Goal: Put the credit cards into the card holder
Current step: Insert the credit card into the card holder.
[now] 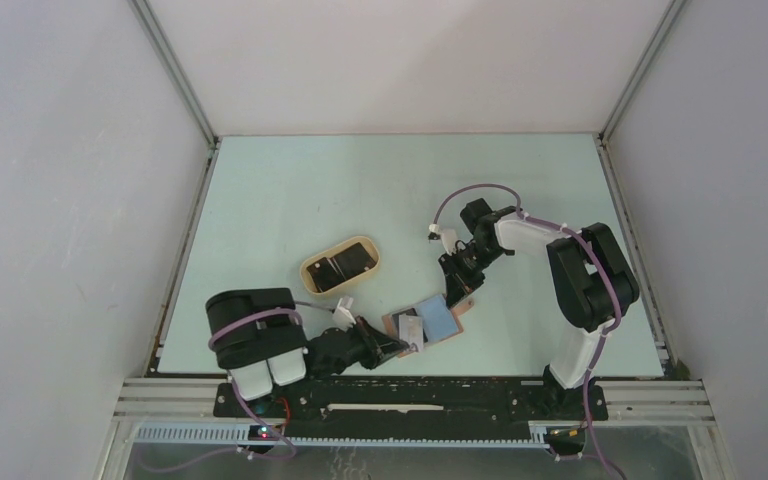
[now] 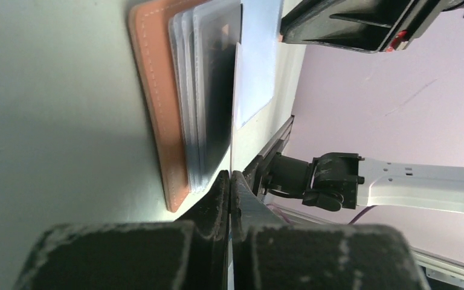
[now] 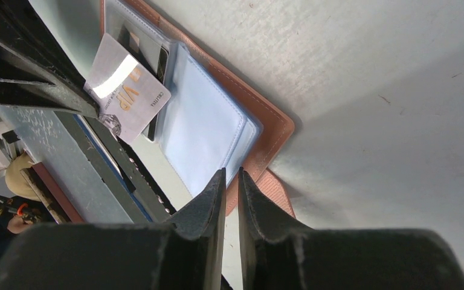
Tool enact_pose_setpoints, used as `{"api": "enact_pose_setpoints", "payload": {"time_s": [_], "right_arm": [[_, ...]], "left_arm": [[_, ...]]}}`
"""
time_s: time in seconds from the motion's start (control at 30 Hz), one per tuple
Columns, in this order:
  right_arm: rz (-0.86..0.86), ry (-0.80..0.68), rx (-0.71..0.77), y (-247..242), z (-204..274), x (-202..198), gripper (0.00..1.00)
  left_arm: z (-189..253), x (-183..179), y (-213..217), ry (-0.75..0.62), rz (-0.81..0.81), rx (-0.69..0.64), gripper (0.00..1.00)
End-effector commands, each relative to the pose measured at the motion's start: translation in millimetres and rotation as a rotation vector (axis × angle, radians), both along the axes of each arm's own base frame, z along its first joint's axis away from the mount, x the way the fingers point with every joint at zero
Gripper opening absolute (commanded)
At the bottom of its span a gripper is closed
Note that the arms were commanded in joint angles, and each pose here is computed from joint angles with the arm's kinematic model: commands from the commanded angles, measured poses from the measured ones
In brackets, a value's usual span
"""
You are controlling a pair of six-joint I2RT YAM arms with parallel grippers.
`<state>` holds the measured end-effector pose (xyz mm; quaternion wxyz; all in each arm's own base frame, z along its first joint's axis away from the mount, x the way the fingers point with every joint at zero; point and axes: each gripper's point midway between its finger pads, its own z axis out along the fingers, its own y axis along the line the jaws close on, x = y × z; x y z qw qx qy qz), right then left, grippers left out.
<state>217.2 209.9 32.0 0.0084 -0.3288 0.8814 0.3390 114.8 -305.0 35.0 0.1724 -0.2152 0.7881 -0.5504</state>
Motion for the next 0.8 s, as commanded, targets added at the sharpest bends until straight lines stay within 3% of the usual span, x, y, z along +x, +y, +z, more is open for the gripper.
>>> {"api": "enact_pose_setpoints", "payload": {"time_s": [0.0,0.23,0.77], "right_arm": [[-0.015,-0.008,0.005,3.8,6.1,8.2,0.2],[-0.013,-0.011,0.008,4.6,7.3,7.8,0.2],[-0.005,-0.019,0.006,6.3,7.9,7.0,0.2]], "left_arm": [[-2.9,1.3,-2.7,0.019,0.014,0.055,0.0],[-6.7,8.7,-2.6,0.012,0.017,0.246,0.0],[0.0,7.9,2.2,0.021,0.016,0.301,0.0]]}}
